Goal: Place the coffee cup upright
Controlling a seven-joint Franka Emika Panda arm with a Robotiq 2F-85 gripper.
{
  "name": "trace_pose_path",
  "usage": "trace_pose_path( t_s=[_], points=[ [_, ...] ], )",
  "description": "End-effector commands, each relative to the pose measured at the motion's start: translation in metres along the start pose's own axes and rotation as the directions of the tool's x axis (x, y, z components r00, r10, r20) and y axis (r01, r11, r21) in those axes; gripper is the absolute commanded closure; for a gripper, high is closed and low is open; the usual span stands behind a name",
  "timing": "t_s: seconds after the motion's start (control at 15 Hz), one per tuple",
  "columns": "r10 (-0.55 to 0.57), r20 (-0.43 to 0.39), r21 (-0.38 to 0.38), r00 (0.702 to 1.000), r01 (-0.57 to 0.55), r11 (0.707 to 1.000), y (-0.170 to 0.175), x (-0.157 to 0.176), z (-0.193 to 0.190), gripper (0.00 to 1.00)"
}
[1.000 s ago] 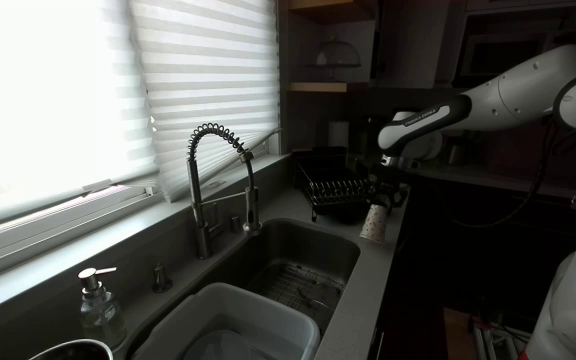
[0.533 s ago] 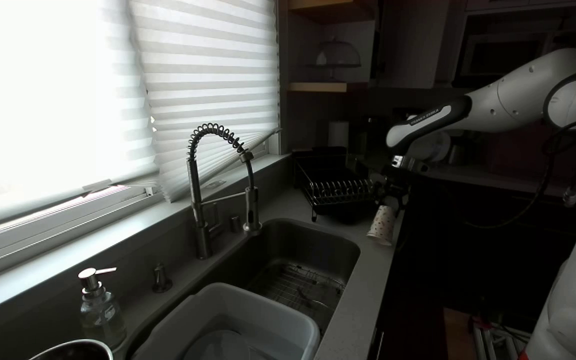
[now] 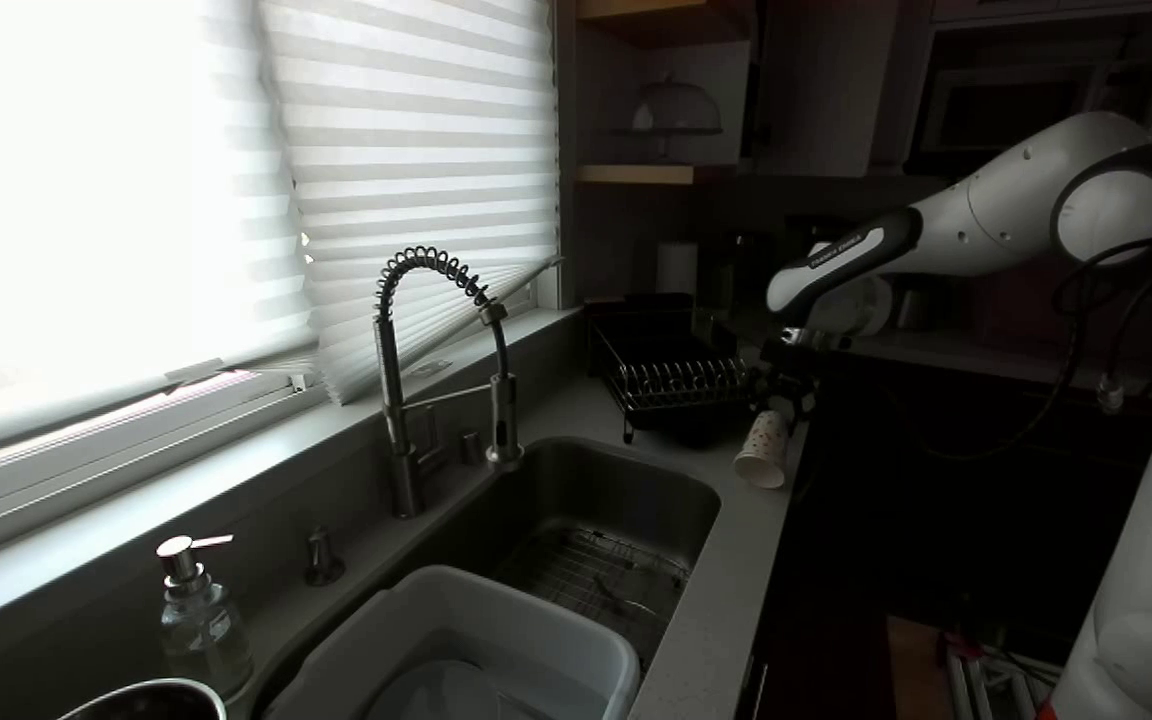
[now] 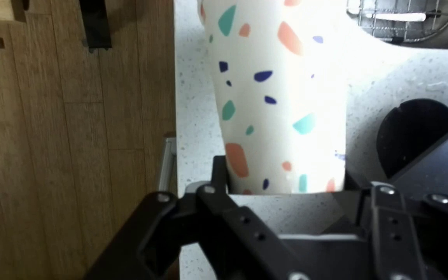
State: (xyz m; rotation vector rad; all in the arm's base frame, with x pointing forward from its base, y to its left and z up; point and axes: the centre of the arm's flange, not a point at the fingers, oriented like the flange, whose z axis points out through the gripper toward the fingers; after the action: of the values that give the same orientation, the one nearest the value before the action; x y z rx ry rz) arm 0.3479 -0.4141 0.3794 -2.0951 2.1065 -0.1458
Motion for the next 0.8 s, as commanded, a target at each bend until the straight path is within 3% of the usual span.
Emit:
trace_pose_path(
  t_s=[0.0, 0.4, 0.53, 0.73],
  points=[
    [-0.005, -0.075, -0.021, 0.997, 0.003, 1.0, -0.004, 0.012, 0.021, 0.58],
    [-0.015, -0.111, -0.067, 0.994, 0.007, 0.998, -0.007, 0.015, 0.04, 0.58],
    [-0.011, -0.115, -0.075, 0.993, 0.003, 0.997, -0.007, 0.017, 0.042, 0.08],
    [-0.007, -0.127, -0.069, 0.992, -0.002, 0.998, -0.009, 0.02, 0.038, 0.0]
  ],
)
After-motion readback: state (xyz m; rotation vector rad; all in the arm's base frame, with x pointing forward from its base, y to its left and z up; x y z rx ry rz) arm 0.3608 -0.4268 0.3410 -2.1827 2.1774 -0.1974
